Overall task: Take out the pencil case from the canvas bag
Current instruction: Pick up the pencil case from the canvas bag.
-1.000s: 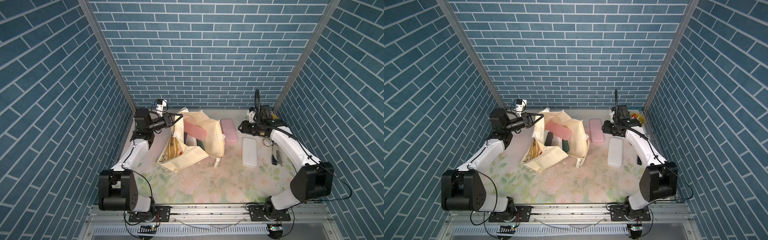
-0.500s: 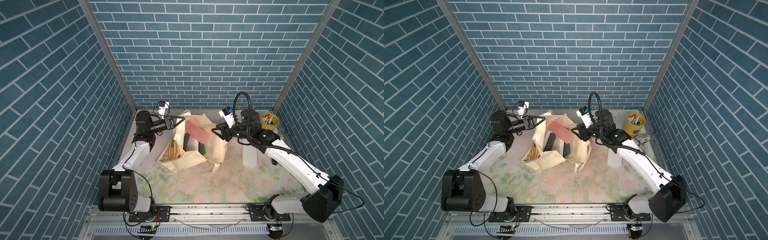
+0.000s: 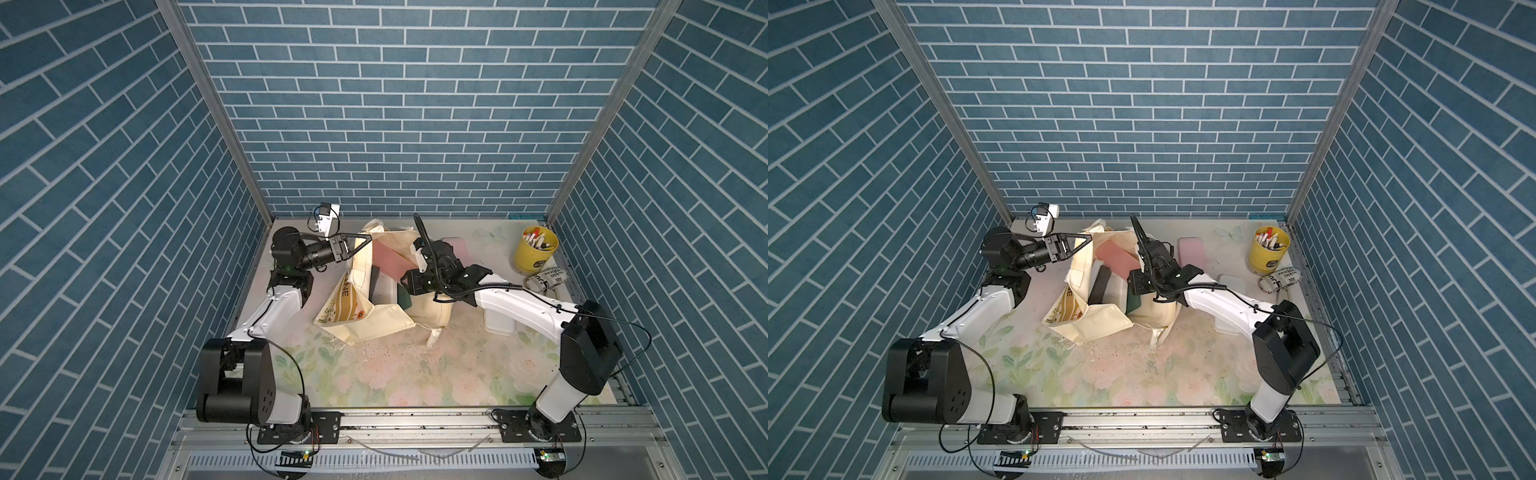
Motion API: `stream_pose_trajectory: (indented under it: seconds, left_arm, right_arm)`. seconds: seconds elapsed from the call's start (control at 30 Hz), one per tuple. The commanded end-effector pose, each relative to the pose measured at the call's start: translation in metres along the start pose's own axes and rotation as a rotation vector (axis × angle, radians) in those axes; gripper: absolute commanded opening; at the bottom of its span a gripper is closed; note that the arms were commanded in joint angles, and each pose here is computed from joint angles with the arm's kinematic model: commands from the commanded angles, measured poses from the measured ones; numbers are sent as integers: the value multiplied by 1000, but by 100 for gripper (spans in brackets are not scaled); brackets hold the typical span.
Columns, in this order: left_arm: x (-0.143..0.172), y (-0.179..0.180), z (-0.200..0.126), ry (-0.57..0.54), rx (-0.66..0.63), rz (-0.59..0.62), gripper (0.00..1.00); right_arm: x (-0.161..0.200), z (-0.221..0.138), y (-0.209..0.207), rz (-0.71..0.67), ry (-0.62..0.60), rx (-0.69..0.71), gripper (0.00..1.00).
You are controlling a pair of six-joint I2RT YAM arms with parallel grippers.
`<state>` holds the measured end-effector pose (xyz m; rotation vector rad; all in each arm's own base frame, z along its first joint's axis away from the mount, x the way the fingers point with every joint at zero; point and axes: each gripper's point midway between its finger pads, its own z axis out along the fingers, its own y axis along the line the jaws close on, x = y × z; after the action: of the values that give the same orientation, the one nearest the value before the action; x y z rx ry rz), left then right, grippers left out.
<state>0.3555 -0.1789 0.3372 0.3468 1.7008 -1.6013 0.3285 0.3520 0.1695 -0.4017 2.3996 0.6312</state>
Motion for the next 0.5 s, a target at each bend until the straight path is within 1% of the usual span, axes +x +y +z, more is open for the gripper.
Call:
stream_pose_trajectory:
  seconds: [0.0,0.13,0.2,0.37,0.47]
  left_arm:
    - [-13,-38,-1,-19,90,172,0]
    - [-16,-37,-1,-33,80,160,0]
    - [-17,-37,-1,-45,75,159,0]
    - [-15,-36,2,-41,75,147,0]
    - [-13,-36,5,-32,81,144,0]
  right_arm:
    - [-34,-14,-26,121,-121,211,51]
    - [-34,-12,-39,166,-158,287,52]
    - [-30,-9,-44,227,-175,299,53]
    - [-23,6,-43,390,-202,244,55]
    - [-23,12,-39,457,-217,215,55]
